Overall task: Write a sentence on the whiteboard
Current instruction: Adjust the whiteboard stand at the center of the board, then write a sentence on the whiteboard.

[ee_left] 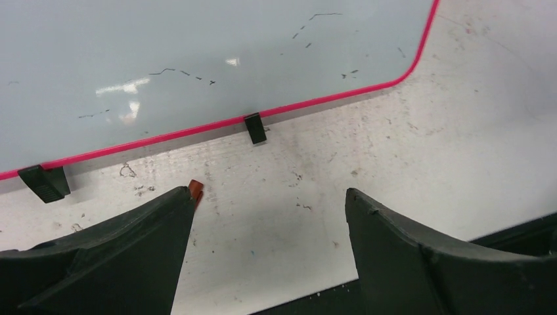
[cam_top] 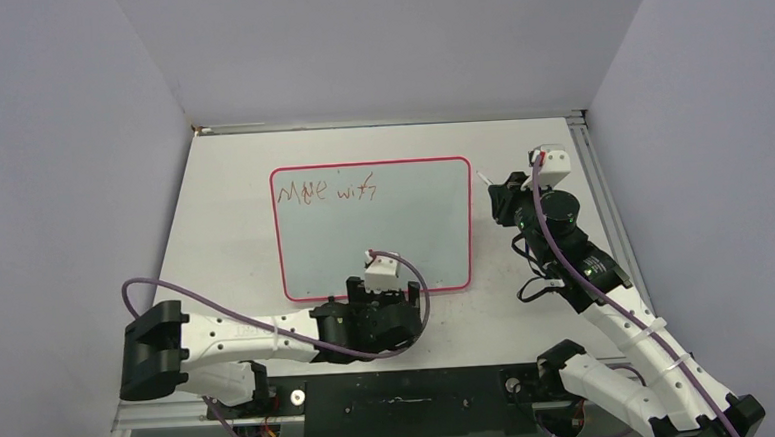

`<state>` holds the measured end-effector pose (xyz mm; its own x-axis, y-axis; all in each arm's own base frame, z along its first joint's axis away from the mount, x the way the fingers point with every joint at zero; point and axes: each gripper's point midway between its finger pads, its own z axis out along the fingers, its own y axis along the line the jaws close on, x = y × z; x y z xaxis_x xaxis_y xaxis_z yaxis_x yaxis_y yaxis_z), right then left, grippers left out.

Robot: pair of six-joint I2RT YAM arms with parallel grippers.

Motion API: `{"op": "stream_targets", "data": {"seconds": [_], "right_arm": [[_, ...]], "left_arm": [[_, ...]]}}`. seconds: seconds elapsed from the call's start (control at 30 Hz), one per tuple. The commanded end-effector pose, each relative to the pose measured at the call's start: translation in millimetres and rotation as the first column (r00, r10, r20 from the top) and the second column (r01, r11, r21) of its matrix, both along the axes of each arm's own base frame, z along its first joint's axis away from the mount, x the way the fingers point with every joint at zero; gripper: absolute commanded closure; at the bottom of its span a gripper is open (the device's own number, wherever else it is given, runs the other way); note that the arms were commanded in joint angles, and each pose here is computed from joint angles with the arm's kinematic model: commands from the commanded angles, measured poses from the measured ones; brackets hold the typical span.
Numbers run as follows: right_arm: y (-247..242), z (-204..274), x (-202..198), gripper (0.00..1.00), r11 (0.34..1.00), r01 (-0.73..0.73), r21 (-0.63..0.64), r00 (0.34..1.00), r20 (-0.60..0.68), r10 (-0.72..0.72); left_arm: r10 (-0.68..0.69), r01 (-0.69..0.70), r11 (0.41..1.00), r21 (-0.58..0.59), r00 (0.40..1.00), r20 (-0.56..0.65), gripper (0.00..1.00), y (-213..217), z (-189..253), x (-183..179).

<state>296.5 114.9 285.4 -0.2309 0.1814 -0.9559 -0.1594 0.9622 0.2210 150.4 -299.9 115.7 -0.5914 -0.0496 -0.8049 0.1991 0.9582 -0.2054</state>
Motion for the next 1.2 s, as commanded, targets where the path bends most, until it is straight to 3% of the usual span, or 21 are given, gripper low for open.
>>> {"op": "stream_targets", "data": {"seconds": [0.0, 0.37, 0.63, 0.9, 1.03, 1.17], "right_arm": [[-2, 28, -2, 0.95, 0.999, 0.009, 0.031, 0.997, 0.079, -0.011], [2, 38, -11, 0.95, 0.999, -0.050, 0.016, 0.989, 0.138, 0.047], [16, 51, -23, 0.95, 0.987, -0.161, 0.021, 0.965, 0.212, 0.153], [50, 44, -43, 0.95, 0.926, -0.376, 0.037, 0.894, 0.279, 0.352], [50, 42, -42, 0.95, 0.926, -0.372, 0.054, 0.896, 0.283, 0.344], [49, 42, -42, 0.95, 0.930, -0.361, 0.069, 0.901, 0.282, 0.329]], "left_arm": [[-0.155, 0.156, 0.987, -0.041, 0.987, 0.032, 0.17, -12, 36, -7], [-0.342, 0.352, 0.927, -0.129, 0.935, 0.091, 0.16, -9, 116, 22], [-0.504, 0.524, 0.852, -0.010, 0.825, 0.257, 0.15, 2, 213, 79], [-0.667, 0.667, 0.736, 0.112, 0.688, 0.285, 0.14, 11, 227, 144], [-0.730, 0.737, 0.663, 0.130, 0.600, 0.328, 0.13, 11, 236, 173], [-0.753, 0.765, 0.635, 0.105, 0.584, 0.302, 0.13, 17, 231, 214]]}}
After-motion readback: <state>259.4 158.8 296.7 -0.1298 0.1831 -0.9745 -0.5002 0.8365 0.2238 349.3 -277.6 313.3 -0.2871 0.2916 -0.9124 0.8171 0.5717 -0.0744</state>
